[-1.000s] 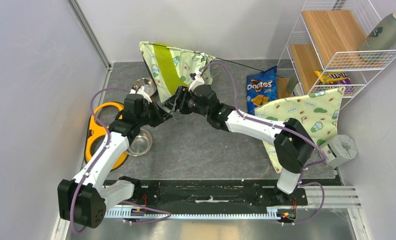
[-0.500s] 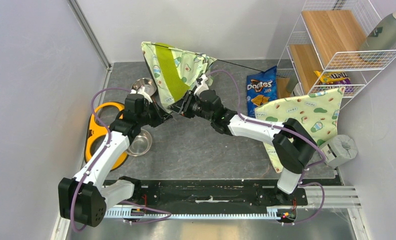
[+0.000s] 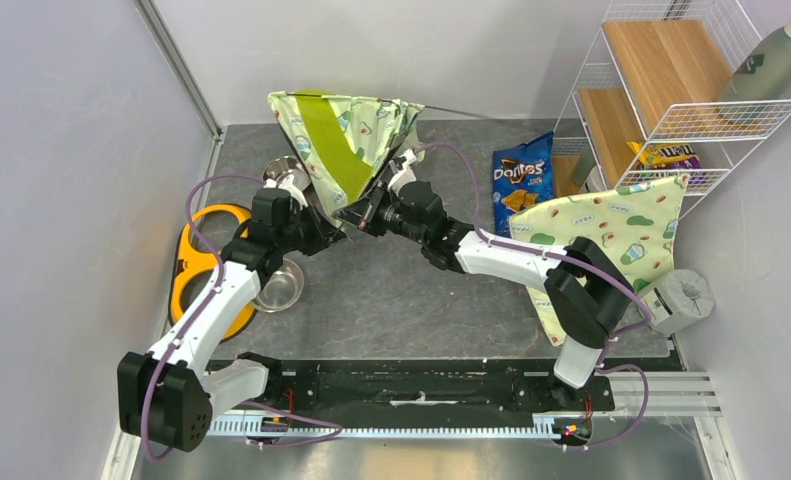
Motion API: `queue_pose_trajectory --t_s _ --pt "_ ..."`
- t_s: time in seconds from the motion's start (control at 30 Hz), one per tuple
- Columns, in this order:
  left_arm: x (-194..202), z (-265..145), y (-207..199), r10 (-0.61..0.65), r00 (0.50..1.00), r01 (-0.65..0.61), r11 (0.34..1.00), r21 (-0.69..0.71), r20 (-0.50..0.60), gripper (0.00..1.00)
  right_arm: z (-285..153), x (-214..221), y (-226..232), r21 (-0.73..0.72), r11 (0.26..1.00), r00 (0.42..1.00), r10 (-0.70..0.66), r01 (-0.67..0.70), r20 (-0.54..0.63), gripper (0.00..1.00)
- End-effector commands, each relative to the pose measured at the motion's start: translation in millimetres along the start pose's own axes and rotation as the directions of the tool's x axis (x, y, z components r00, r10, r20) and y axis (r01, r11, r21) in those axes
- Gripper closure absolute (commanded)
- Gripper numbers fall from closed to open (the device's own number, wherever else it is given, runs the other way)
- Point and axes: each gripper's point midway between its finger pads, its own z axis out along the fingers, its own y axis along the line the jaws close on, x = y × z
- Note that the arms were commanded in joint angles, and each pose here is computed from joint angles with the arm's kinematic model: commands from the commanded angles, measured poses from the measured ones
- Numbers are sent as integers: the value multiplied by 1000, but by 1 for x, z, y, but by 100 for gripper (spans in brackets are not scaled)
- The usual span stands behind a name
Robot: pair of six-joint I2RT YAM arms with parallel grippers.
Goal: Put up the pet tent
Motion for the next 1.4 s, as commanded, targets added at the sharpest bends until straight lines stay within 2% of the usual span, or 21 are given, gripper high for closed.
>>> queue_pose_trajectory --t_s 0.0,0.27,0.63,1.03,1.2,1.37 --pt "-20 -3 1 106 990 -107 994 0 90 98 1 -41 1 41 998 990 -50 45 133 100" --pt "-14 -6 6 154 984 -155 988 -1 86 98 10 -92 4 62 997 959 -57 41 277 100" --pt "-9 -7 22 222 970 -218 975 -48 99 98 18 -136 14 73 996 916 -72 47 395 100" --pt "-7 -12 32 271 955 -262 962 -79 125 98 23 -177 -13 166 986 857 -87 2 509 100" --pt "-9 -12 35 280 951 -269 958 -96 131 98 27 -183 -18 176 984 852 -90 -3 516 100" --pt "-20 -12 22 275 949 -267 961 -69 153 98 32 -168 -14 140 990 893 -58 -6 447 100"
